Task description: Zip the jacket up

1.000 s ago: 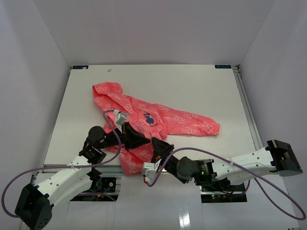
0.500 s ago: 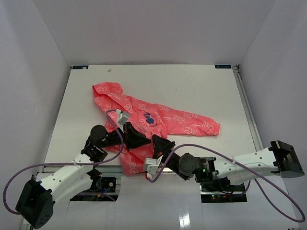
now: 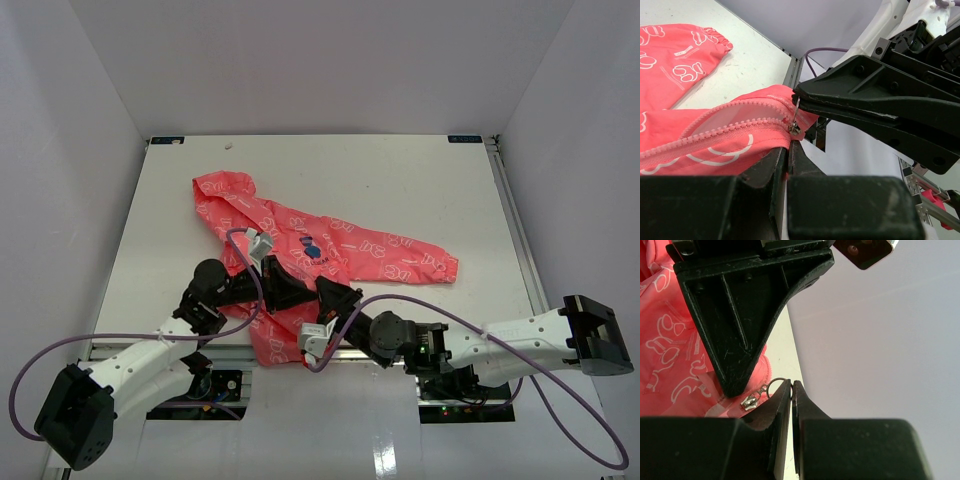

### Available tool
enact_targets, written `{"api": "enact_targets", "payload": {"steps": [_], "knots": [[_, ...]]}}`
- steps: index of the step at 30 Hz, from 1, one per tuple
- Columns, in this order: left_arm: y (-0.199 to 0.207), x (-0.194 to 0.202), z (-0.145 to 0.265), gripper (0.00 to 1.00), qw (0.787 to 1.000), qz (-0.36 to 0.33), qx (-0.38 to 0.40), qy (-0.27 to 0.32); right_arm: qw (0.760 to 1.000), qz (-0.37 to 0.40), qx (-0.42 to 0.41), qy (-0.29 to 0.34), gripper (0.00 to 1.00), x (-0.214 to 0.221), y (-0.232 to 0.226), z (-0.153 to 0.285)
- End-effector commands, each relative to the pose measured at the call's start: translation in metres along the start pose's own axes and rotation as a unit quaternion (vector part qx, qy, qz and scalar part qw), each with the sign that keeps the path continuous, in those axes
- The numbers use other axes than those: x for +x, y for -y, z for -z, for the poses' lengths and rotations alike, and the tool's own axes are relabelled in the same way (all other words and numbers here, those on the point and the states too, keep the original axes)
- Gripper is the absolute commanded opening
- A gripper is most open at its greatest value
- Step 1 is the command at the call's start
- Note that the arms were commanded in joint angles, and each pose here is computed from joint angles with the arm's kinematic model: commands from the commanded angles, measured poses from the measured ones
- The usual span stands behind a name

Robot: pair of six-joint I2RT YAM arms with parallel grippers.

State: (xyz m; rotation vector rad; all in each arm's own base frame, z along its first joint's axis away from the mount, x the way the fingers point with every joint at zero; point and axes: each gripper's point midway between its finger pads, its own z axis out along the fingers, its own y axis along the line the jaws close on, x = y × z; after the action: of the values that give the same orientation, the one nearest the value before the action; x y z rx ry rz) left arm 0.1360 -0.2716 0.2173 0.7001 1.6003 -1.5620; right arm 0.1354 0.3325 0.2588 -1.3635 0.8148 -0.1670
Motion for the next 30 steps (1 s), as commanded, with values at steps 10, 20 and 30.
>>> {"api": "enact_targets", "payload": {"steps": [10, 20, 30], "knots": [[0.021, 0.015, -0.001, 0.00, 0.997, 0.014, 0.065, -0.033, 0.996, -0.056, 0.060, 0.033, 0.08, -0.010, 0.044, -0.006], [0.026, 0.020, -0.001, 0.00, 0.996, 0.023, 0.081, -0.041, 0.995, -0.054, 0.069, 0.042, 0.08, -0.011, 0.055, -0.015], [0.021, 0.026, -0.003, 0.00, 0.996, 0.029, 0.070, -0.050, 0.993, -0.059, 0.088, 0.047, 0.08, -0.008, 0.071, -0.018]]}}
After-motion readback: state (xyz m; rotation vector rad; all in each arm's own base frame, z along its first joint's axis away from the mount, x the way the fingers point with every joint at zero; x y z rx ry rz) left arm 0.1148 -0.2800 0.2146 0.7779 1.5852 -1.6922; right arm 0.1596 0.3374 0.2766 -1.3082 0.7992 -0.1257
